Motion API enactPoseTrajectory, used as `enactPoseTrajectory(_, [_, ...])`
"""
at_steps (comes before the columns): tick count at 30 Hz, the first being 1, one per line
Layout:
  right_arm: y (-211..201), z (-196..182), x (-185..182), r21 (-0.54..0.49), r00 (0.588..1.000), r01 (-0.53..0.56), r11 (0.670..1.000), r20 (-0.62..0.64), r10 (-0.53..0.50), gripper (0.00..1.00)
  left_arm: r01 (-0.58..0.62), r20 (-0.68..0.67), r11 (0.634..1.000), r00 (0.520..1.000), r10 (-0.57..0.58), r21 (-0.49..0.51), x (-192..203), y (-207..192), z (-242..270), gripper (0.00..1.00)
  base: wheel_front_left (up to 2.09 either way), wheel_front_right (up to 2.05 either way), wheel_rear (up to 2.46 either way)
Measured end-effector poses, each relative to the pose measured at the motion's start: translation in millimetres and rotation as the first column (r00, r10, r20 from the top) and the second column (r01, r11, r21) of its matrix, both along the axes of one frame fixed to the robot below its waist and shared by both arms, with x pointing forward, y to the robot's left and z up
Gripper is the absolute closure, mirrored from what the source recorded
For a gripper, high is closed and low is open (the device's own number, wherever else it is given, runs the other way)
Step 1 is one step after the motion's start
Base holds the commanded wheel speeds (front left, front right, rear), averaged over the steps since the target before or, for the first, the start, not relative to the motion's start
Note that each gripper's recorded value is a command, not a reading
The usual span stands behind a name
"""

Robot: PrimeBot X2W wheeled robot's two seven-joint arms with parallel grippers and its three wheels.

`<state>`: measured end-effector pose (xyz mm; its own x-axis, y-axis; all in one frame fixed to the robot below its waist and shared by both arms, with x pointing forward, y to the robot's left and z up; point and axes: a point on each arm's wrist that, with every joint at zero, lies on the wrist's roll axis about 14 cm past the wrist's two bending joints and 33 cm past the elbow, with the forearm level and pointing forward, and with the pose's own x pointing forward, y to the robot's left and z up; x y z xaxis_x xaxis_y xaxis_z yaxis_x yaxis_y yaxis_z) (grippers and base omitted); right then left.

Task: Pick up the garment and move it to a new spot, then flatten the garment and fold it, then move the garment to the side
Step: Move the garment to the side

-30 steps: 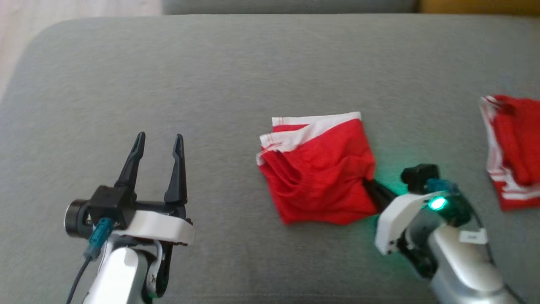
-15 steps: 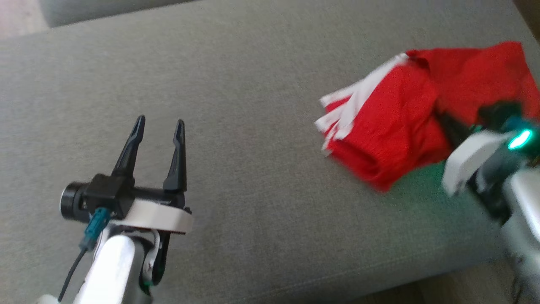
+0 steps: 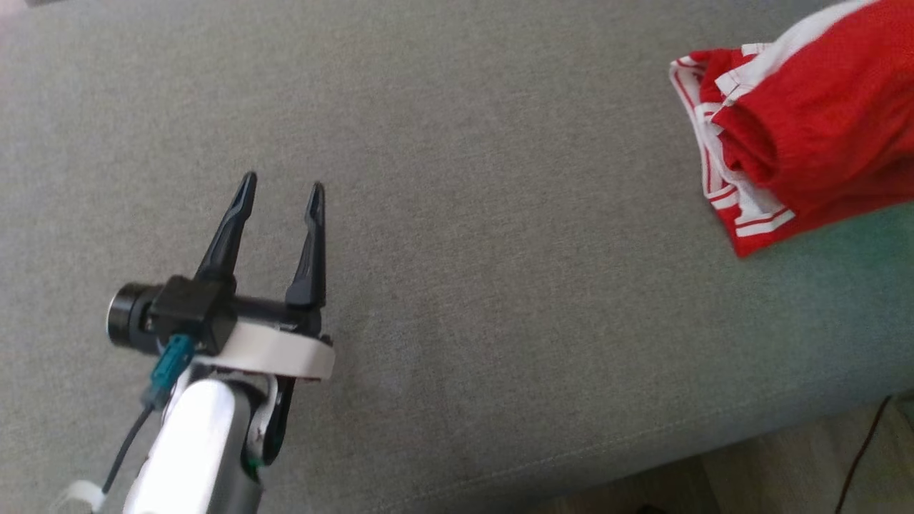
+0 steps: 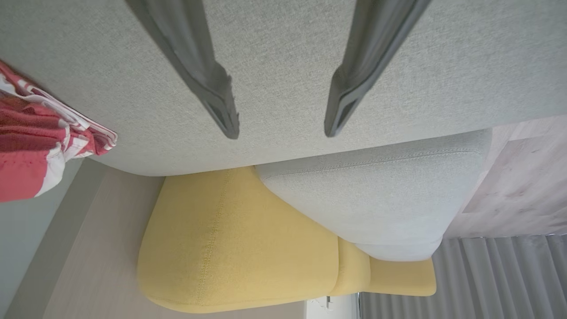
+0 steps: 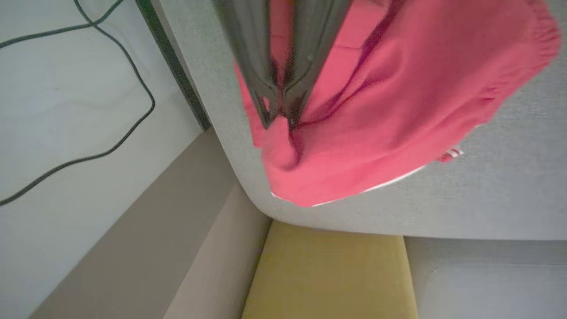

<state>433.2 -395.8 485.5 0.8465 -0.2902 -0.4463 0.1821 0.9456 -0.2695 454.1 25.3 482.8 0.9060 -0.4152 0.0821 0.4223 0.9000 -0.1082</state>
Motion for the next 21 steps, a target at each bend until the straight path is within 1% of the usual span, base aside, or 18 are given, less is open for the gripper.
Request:
enactPoseTrajectory(4, [-8, -40, -7, 0.051, 0.992, 0.082, 0.995, -0.1, -0.077, 1.0, 0.007, 0.006, 1.0, 1.0, -0.007, -0.007, 9, -1, -1, 0.0, 0.0, 0.0, 0.0])
enactPoseTrajectory(6, [-7, -60, -9, 0.061, 0.983, 0.104, 0.993, -0.157, -0.093, 1.0, 0.002, 0.009, 1.0, 1.0, -0.002, -0.005, 13, 1, -2, 0.0, 0.0, 0.0, 0.0])
enactPoseTrajectory(8, [-3, -72, -6, 0.08, 0.979, 0.118, 0.99, -0.178, -0.102, 1.0, -0.008, 0.008, 1.0, 1.0, 0.008, -0.005, 15, 4, -3, 0.0, 0.0, 0.0, 0.0])
enactPoseTrajectory(9, [-4, -78, -6, 0.079, 0.975, 0.127, 0.989, -0.192, -0.11, 0.85, -0.011, 0.004, 1.0, 1.0, 0.011, -0.006, 16, 5, -4, 0.0, 0.0, 0.0, 0.0])
enactPoseTrajectory(10, [-4, -82, -4, 0.079, 0.973, 0.133, 0.988, -0.2, -0.115, 0.61, -0.014, -0.001, 1.0, 1.0, 0.014, -0.005, 16, 7, -7, 0.0, 0.0, 0.0, 0.0])
enactPoseTrajectory(11, [-4, -82, -4, 0.079, 0.973, 0.133, 0.988, -0.2, -0.115, 0.4, -0.014, -0.001, 1.0, 1.0, 0.014, -0.005, 16, 7, -7, 0.0, 0.0, 0.0, 0.0])
enactPoseTrajectory(12, [-3, -85, -3, 0.087, 0.972, 0.141, 0.986, -0.202, -0.121, 0.0, -0.02, -0.007, 1.0, 1.0, 0.02, -0.003, 16, 9, -9, 0.0, 0.0, 0.0, 0.0])
enactPoseTrajectory(16, [-8, -97, -10, 0.08, 0.954, 0.185, 0.979, -0.253, -0.16, 0.0, -0.033, -0.011, 0.999, 0.999, 0.033, -0.001, 16, 13, -9, 0.0, 0.0, 0.0, 0.0])
enactPoseTrajectory(19, [-10, -91, -12, 0.071, 0.957, 0.2, 0.977, -0.227, -0.179, 0.0, -0.034, 0.0, 0.999, 0.999, 0.034, -0.001, 16, 13, -5, 0.0, 0.0, 0.0, 0.0])
enactPoseTrajectory(21, [-6, -80, -6, 0.063, 0.971, 0.18, 0.982, -0.174, -0.167, 0.0, -0.039, 0.009, 0.999, 0.999, 0.039, -0.003, 15, 14, 0, 0.0, 0.0, 0.0, 0.0])
